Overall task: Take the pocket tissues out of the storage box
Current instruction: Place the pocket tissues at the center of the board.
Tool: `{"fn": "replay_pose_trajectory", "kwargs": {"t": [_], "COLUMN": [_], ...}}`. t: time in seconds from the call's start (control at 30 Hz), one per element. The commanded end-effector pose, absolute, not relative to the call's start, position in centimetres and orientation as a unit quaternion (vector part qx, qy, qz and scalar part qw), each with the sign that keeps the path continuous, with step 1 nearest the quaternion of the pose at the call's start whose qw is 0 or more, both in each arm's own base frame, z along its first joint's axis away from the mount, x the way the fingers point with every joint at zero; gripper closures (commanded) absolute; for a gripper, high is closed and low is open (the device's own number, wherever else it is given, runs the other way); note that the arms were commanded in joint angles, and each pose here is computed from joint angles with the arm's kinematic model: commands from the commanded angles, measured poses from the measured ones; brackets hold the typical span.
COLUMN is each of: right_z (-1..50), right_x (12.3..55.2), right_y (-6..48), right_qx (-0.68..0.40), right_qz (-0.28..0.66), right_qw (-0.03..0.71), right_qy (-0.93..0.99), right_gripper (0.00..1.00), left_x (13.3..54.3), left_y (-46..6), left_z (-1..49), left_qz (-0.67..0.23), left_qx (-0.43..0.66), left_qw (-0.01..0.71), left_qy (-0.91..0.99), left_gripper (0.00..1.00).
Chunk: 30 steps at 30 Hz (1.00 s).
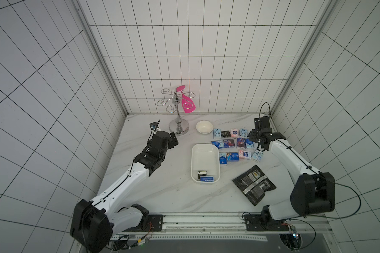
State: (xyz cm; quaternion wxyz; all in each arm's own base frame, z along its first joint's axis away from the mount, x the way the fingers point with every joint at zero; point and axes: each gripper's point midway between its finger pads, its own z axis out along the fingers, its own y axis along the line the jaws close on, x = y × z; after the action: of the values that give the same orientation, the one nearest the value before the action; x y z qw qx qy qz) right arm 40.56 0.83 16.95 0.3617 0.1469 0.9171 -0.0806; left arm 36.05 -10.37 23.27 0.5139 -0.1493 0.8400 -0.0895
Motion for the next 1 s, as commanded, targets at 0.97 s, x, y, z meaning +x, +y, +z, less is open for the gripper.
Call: {"fn": "replay_pose_trajectory", "kwargs": {"t": [0.97], "right_z": [6.2], "right_x": [48.2], "right_y": [-5.5], "right_qx": [0.232], "right_qz": [-0.05], "right_qw": [0.248], "right_qy": [0.939], "right_gripper": [0.45], "left_x": [36.0], "left_y": [-10.7], "left_z": [24.0], "left_qz": [-0.092], "left_qx": [-0.143], "left_qw": [0.521], "left_qy": [0.837], "left_gripper": [0.01]}}
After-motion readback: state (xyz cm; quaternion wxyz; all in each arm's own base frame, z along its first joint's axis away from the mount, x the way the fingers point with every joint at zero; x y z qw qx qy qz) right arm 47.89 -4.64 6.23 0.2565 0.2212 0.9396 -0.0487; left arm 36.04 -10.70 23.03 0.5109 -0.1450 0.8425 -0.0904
